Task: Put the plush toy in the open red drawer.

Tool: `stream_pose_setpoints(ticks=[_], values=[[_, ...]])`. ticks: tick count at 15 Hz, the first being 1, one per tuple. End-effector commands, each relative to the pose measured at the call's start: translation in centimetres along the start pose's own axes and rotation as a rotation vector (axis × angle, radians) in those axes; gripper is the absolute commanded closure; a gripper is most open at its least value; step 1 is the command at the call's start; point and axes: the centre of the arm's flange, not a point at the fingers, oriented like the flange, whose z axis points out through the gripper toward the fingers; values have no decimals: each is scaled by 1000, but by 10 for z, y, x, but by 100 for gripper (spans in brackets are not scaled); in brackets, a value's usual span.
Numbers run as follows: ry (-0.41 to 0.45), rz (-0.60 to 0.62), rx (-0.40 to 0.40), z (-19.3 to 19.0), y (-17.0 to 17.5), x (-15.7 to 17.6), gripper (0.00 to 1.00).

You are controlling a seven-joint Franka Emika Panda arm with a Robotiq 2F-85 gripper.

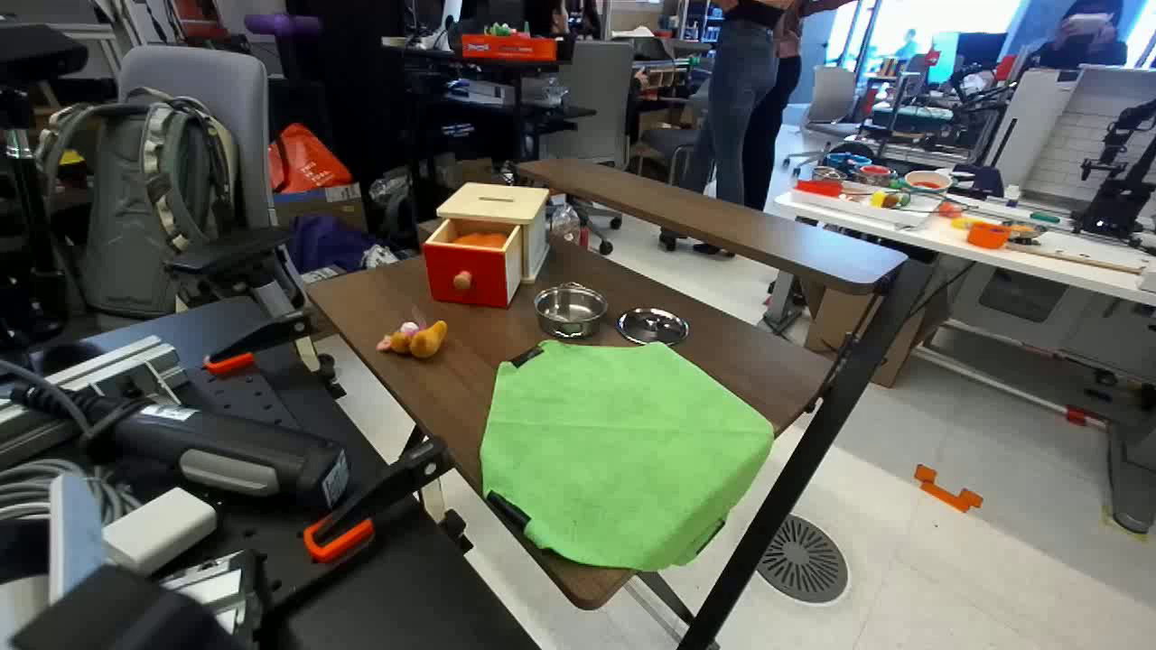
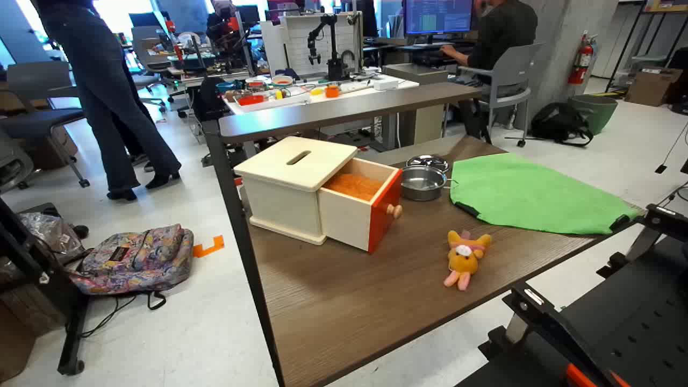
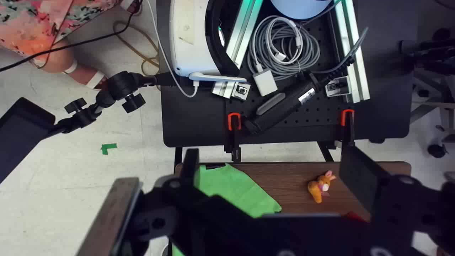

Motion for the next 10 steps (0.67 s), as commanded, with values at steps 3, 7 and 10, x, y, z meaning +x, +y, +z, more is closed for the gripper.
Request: stream_pose_setpoints(ticks=[3,7,10], values=[[1,0,0,0,0,0,0],[43,35,0,18,0,19,0],[93,67,-20,55,-5,47,0]])
